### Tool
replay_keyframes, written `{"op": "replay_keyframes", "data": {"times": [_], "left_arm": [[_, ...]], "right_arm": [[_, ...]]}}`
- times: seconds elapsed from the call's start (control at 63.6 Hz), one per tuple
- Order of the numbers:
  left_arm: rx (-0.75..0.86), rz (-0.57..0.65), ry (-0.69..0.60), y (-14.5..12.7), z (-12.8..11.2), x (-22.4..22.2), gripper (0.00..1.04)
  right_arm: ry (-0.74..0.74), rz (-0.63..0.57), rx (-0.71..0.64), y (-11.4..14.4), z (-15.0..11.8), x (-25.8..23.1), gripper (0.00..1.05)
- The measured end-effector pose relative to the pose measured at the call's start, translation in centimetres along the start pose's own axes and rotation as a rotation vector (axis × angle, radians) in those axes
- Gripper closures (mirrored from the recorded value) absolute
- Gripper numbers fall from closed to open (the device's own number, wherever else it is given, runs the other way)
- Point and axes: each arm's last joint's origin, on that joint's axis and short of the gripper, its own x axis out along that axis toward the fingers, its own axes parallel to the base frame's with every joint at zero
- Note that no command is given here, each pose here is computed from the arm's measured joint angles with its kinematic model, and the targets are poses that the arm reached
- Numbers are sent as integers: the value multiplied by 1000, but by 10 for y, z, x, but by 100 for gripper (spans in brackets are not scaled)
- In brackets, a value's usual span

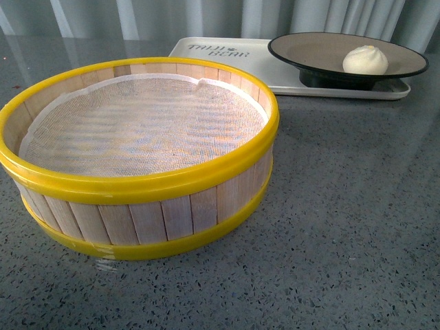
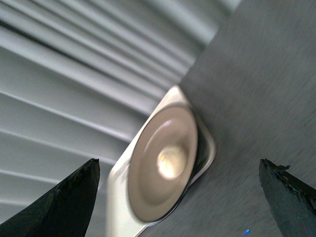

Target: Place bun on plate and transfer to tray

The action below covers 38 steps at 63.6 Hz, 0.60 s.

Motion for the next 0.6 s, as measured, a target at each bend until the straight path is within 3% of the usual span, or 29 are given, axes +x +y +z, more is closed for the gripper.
{"op": "replay_keyframes", "data": {"times": [0.142,0.252,0.393,0.598], "left_arm": [[0,0,0,0,0,0,7],[0,0,0,0,0,0,7],[0,0,0,0,0,0,7],[0,0,0,0,0,0,7]], "right_arm": [[-203,15,-397,-8,-1,-40,9],[-56,137,-679,-24,-22,-66,27],[-50,154,-796,-38,-48,-83,52],[-52,153,-830,-48,-69,-93,86]]}}
